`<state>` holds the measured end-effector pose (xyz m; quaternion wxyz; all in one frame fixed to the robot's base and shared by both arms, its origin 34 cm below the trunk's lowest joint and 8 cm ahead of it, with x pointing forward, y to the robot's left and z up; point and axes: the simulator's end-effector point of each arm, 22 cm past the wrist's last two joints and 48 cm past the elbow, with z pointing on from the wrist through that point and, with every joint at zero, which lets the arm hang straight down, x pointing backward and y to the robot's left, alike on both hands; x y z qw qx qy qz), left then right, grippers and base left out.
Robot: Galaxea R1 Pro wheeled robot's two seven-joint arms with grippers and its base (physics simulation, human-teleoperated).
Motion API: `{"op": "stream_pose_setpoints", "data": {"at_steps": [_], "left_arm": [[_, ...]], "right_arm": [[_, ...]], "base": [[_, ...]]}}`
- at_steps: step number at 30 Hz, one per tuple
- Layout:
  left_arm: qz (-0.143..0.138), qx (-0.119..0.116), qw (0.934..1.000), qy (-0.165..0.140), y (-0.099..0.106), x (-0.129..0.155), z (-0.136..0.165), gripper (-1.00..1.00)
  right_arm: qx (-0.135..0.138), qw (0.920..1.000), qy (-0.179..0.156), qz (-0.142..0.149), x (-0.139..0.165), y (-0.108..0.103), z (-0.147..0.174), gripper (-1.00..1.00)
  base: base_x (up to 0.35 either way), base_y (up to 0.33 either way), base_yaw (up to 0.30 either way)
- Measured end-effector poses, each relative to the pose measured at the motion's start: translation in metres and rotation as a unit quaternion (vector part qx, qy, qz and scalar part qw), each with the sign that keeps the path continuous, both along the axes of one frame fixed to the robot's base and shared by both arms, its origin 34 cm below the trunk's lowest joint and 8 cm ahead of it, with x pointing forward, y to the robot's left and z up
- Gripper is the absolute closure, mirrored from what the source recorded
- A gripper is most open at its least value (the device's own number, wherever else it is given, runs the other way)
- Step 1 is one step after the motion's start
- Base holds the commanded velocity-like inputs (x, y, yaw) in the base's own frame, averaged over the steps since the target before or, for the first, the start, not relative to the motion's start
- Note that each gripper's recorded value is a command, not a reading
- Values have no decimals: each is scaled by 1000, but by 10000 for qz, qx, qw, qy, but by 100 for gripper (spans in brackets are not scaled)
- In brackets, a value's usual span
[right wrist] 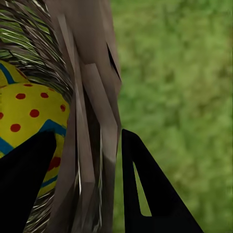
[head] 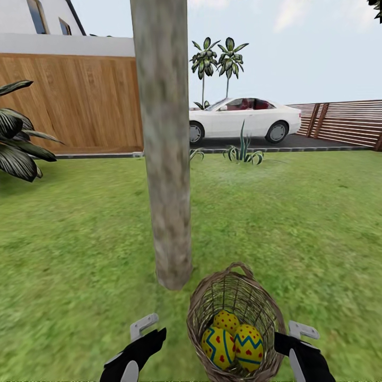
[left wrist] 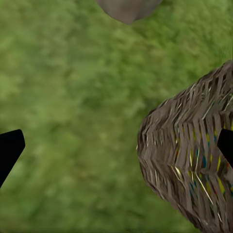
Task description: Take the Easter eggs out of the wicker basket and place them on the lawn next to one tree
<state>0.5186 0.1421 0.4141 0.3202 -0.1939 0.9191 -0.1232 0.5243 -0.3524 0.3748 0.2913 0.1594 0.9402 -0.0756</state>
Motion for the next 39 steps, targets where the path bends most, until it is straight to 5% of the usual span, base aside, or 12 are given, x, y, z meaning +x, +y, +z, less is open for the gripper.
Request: {"op": "stream_pose_setpoints", "data": {"at_steps": [11,12,28,31,39], "left_arm": [[-6,-12,10000,-15,-1,-3,-13,-100],[-7,-13,10000,-13,-1,-3,-13,-100],[-26,33,10000,67,0,-2,2,-100],[-233,108,9996,-72,-19,-1,10,-100],[-223,185,9995,-145,-23,2,23,-100]], "right_arm": [[0,10000,-7,-6,-3,0,-13,100],[1,10000,-9,-6,-3,0,-13,-100],[9,10000,-22,-2,3,0,10,-100],[13,10000,-22,-3,5,1,16,-100],[15,10000,-11,1,9,1,33,-100]], "base": [[0,0,0],[0,0,0],[0,0,0],[0,0,0],[-182,0,0]]}}
